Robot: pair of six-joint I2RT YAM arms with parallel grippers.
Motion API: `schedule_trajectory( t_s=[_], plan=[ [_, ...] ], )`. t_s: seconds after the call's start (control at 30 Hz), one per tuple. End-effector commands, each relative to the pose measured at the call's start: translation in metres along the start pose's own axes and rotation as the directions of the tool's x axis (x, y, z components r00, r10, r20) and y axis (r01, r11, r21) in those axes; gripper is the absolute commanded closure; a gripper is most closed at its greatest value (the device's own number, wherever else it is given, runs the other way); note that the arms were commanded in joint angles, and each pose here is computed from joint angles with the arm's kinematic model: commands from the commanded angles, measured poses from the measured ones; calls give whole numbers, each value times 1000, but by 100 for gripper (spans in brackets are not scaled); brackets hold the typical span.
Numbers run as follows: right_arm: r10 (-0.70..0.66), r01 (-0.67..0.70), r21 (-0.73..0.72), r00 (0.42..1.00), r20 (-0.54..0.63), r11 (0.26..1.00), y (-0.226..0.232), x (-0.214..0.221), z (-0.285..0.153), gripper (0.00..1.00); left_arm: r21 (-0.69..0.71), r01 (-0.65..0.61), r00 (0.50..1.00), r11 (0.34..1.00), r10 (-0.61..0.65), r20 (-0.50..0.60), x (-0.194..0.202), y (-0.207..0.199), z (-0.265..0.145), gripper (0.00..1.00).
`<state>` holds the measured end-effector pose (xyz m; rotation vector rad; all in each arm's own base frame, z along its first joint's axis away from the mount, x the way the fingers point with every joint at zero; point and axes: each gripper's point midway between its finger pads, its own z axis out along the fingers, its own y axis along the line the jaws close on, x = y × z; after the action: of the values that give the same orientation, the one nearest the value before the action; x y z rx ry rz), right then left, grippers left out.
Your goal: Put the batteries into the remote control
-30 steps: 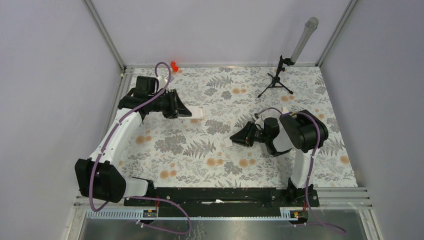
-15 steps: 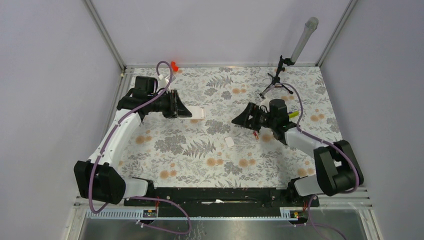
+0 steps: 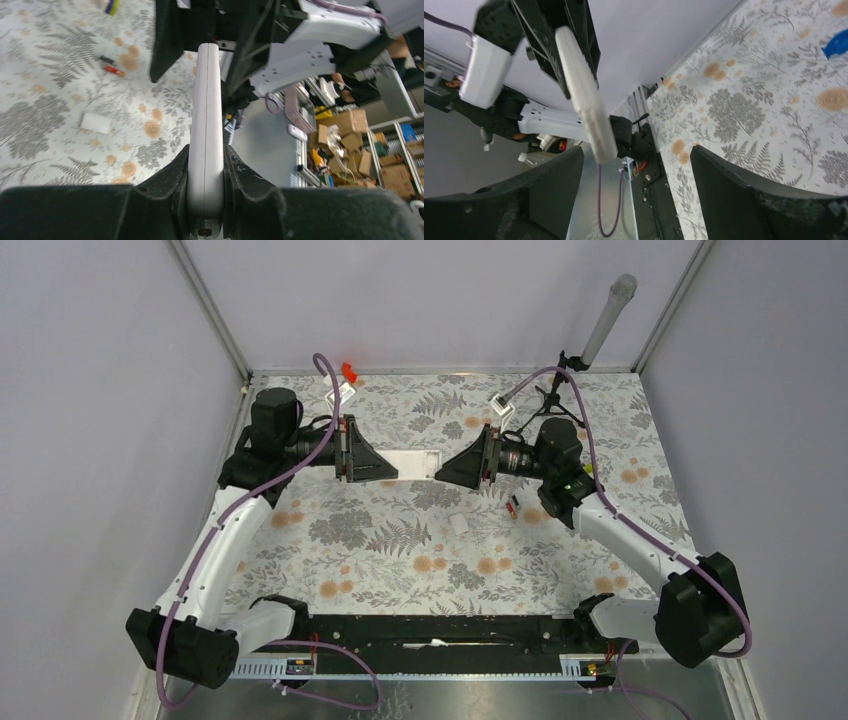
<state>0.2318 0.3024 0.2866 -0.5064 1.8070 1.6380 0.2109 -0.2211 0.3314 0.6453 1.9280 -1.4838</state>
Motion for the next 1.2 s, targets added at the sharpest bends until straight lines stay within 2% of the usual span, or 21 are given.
schedule_trajectory(
  t_s=[0.0,0.13,0.27,0.37,0.47,0.63,0.8,1.0,1.17],
  plan=[
    [-77,95,-146,990,120,985,55,-39,1,16,179,-130,991,975,132,-3,-2,-40,-2,100],
    [-98,126,-214,985,140,969,76,-44,5,29,201,-145,989,969,148,-1,-2,-49,-2,99],
    [-83,120,-251,985,154,961,89,-47,10,58,200,-156,988,967,153,31,-8,-55,-3,94],
    [-44,95,-255,979,200,962,93,-53,8,82,202,-130,989,971,113,95,-21,-62,-3,81],
    [-19,83,-225,962,272,971,91,-61,4,94,244,-95,982,965,51,180,-35,-74,-4,61],
    [-15,83,-184,939,343,979,87,-70,-1,97,290,-39,974,956,-29,226,-44,-80,-5,49],
    [-3,66,-196,952,305,978,86,-66,2,97,248,-26,972,968,-34,234,-46,-72,-2,51],
    [-2,58,-197,962,273,979,85,-61,4,95,181,6,961,984,-56,271,-50,-57,2,63],
    [14,39,-205,968,252,978,86,-61,6,94,178,10,959,984,-60,278,-52,-54,4,58]
  ],
)
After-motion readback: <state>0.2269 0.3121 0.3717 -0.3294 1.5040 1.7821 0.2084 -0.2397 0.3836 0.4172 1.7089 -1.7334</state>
